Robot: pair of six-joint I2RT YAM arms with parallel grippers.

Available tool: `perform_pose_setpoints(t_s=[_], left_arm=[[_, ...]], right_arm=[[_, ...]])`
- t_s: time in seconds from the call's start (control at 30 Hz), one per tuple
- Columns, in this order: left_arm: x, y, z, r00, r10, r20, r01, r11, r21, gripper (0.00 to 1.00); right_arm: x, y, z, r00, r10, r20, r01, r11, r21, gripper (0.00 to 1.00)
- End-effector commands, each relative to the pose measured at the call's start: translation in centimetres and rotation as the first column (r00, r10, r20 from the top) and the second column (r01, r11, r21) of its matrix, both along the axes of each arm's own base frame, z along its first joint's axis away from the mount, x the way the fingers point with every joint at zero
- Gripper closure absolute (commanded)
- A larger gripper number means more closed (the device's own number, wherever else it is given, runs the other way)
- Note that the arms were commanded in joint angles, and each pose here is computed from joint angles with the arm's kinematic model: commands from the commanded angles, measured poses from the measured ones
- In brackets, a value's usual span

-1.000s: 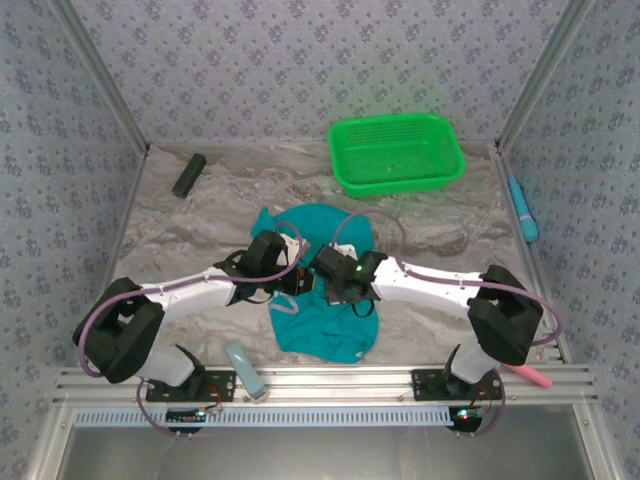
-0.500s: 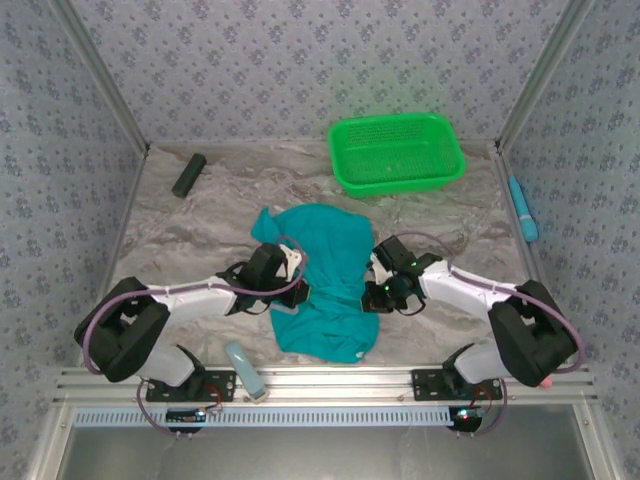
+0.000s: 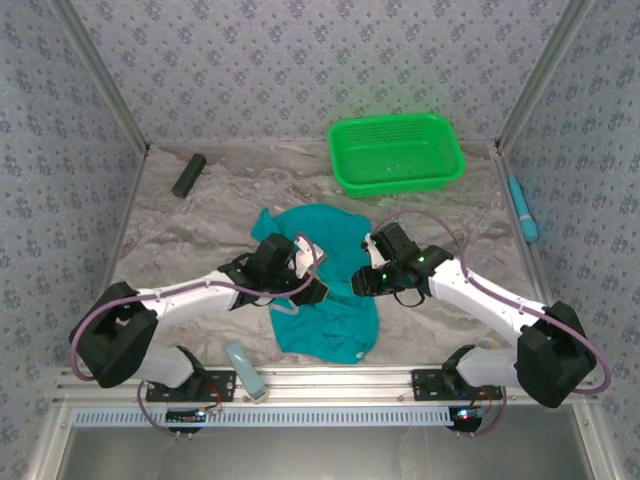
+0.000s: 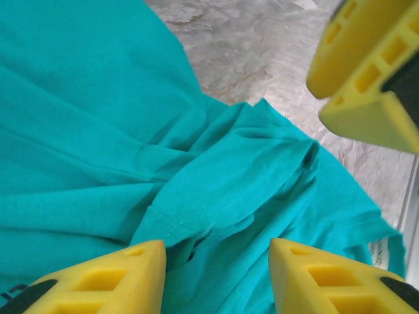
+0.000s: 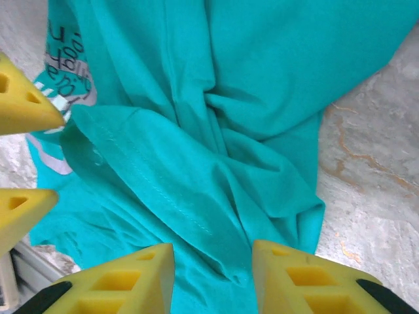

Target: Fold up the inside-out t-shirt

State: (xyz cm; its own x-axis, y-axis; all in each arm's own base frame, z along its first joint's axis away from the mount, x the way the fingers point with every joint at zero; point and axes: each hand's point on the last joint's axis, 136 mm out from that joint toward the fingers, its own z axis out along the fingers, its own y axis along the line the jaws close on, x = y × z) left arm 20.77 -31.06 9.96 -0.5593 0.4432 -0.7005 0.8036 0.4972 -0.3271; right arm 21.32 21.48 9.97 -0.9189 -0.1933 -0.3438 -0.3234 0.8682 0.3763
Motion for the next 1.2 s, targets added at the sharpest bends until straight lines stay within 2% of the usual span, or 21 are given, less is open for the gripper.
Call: perform_pose_setpoints(t_s=[0.0,0.07,0.17,0.33,0.47,0.77,0.83,0.9,1.0,1.07,1.13,1.17], left_arm=[[-1.1,0.2,-0.3,0.977,-0.172,0.129,0.162,0.983,0.083,0.51],[-1.3,0.2,-0.2,0.953,-0.231,0.194,0.215,0.971,0.102,0.49],[-1.1,0.0,0.0,0.910,-0.296,0.289,0.267,0.954,0.136,0.47],[0.6,-0.6,0.2,0.856,-0.340,0.390,0.282,0.938,0.200,0.47],[1.0,-1.5,-0.5,0.826,-0.403,0.395,0.330,0.913,0.241,0.46],[2.4,-3.8,-0.3,0.768,-0.489,0.413,0.409,0.871,0.271,0.48],[2.5,-4.3,-0.4,0.767,-0.507,0.394,0.431,0.861,0.269,0.52],[2.5,-4.7,-0.4,0.766,-0.519,0.381,0.452,0.855,0.256,0.65],[2.6,-5.1,0.6,0.778,-0.507,0.372,0.471,0.861,0.190,0.99],[3.2,-4.9,1.8,0.807,-0.474,0.351,0.451,0.880,0.151,1.00],[4.7,-4.3,2.9,0.874,-0.382,0.300,0.363,0.924,0.118,1.00],[5.6,-3.8,3.5,0.913,-0.316,0.260,0.301,0.949,0.094,1.00]], right_arm=[[-0.5,-1.1,-1.1,1.000,-0.009,-0.002,0.009,0.995,-0.096,0.61],[-0.9,-0.9,-1.5,1.000,-0.003,0.001,0.003,0.994,-0.108,0.57],[-1.1,-0.2,-2.4,1.000,-0.004,-0.004,0.003,0.994,-0.107,0.60],[0.2,0.5,-3.0,0.999,-0.039,0.022,0.041,0.995,-0.093,0.85],[0.9,0.7,-2.1,0.997,-0.033,0.064,0.037,0.997,-0.064,0.99],[1.2,0.4,-0.1,0.992,-0.010,0.123,0.010,1.000,0.008,1.00],[1.3,0.5,0.3,0.991,-0.013,0.136,0.008,0.999,0.034,1.00],[1.4,0.8,1.0,0.987,-0.011,0.158,-0.001,0.997,0.077,1.00],[1.6,1.2,2.3,0.978,-0.007,0.208,-0.020,0.992,0.125,1.00],[2.1,0.6,2.7,0.969,-0.021,0.247,-0.006,0.994,0.109,1.00],[2.5,-0.4,2.4,0.959,-0.033,0.283,0.014,0.998,0.066,1.00],[2.9,-1.4,2.0,0.953,-0.054,0.299,0.049,0.999,0.024,0.92]])
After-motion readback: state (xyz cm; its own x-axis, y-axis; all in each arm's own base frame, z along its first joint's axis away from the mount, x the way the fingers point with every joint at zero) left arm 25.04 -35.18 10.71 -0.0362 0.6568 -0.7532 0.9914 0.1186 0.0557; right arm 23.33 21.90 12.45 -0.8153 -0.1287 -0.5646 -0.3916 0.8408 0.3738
